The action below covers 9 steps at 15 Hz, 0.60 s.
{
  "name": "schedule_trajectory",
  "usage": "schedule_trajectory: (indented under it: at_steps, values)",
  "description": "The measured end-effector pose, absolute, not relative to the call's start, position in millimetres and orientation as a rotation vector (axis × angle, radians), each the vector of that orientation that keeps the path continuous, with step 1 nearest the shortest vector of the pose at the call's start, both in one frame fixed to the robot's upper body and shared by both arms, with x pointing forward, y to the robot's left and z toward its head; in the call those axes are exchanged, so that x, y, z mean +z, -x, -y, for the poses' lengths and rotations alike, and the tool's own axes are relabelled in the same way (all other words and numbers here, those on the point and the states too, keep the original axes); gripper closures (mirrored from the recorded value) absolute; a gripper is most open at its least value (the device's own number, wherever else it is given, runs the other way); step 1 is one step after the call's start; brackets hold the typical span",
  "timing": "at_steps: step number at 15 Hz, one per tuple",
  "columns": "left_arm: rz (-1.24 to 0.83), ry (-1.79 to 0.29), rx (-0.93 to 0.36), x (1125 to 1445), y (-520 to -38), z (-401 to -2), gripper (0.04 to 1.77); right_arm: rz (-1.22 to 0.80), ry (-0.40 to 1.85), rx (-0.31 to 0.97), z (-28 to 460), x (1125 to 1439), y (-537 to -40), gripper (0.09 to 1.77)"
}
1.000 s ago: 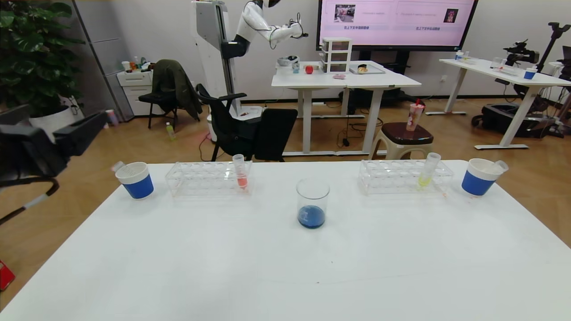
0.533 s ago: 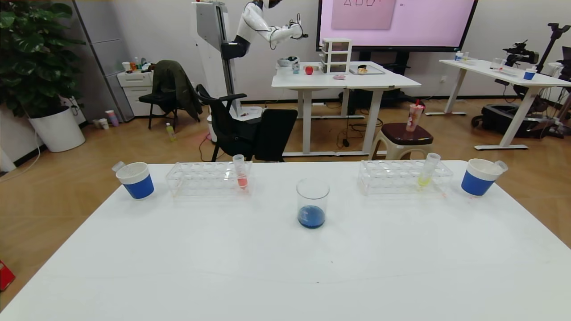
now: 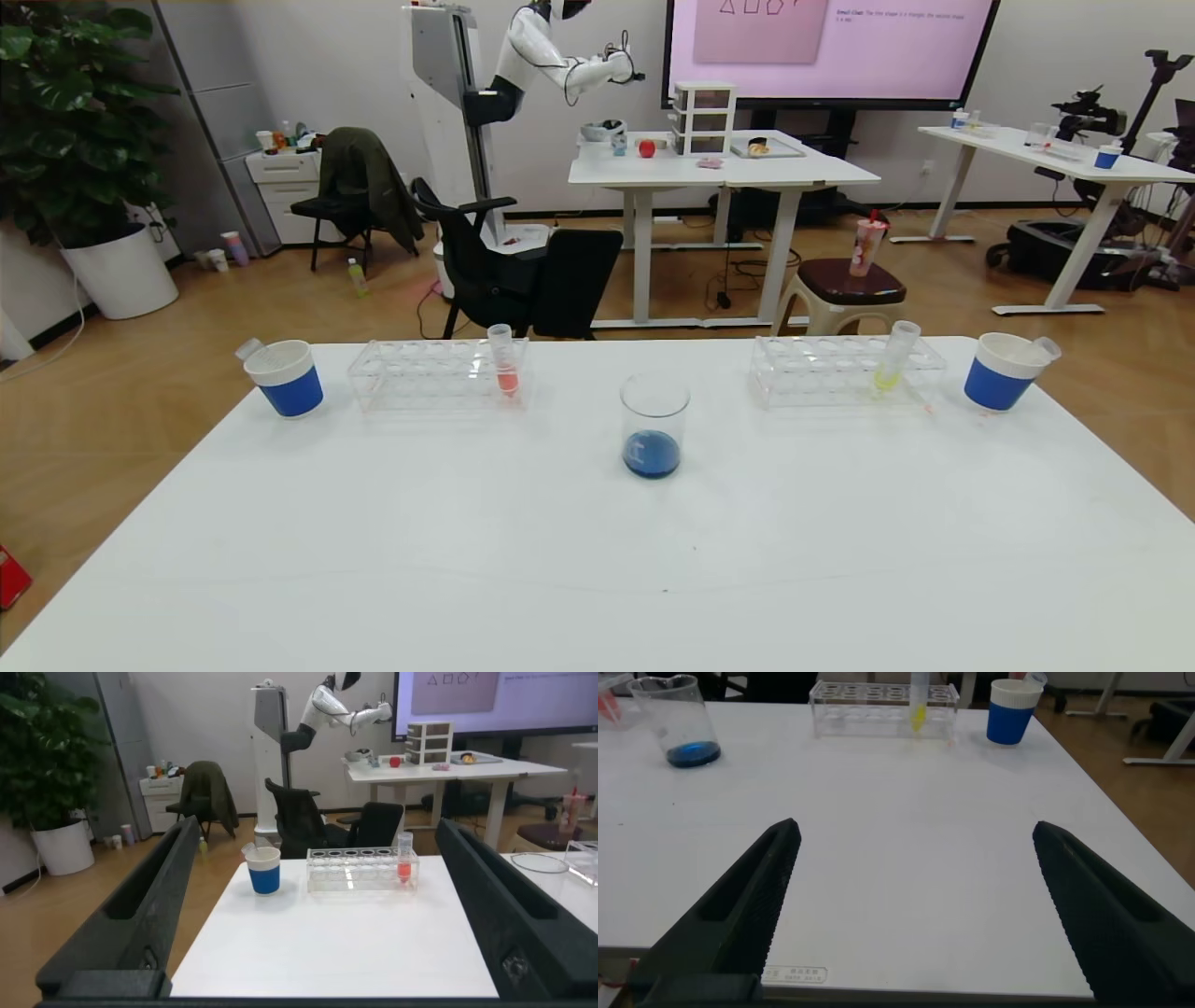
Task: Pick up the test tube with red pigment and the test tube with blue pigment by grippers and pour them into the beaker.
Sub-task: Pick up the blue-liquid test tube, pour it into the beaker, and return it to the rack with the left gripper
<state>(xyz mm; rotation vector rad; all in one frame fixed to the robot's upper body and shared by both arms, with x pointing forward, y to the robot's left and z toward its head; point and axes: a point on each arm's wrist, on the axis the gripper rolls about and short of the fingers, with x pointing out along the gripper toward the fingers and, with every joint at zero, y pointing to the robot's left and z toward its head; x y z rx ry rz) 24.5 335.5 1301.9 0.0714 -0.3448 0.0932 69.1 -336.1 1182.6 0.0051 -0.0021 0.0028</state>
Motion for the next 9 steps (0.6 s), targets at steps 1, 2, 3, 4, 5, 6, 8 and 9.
schedule_trajectory:
  at_steps: [1, 2, 3, 4, 5, 6, 8, 9]
  values:
    - [0.355, -0.051, 0.110, 1289, -28, -336, 0.06, 0.002, -0.005, 0.003, 336, 1183, -69, 0.12]
    - [0.342, -0.043, 0.121, 1274, -35, -336, 0.06, 0.002, -0.005, 0.003, 336, 1183, -69, 0.12]
    - [0.312, -0.044, 0.126, 1256, -44, -336, 0.06, 0.002, -0.005, 0.003, 336, 1183, -69, 0.12]
    - [0.263, -0.051, 0.117, 1235, -54, -336, 0.06, 0.002, -0.005, 0.003, 336, 1183, -69, 0.12]
    - [0.202, -0.055, 0.073, 1217, -61, -335, 0.06, 0.002, -0.005, 0.003, 336, 1183, -69, 0.12]
    - [0.104, -0.060, 0.026, 1200, -66, -334, 0.06, 0.002, -0.005, 0.003, 336, 1183, -69, 0.12]
    - [-0.005, -0.061, -0.014, 1184, -68, -333, 0.06, 0.002, -0.005, 0.003, 336, 1183, -69, 0.12]
    - [0.003, -0.059, -0.017, 1184, -69, -333, 0.06, 0.002, -0.005, 0.003, 336, 1183, -69, 0.12]
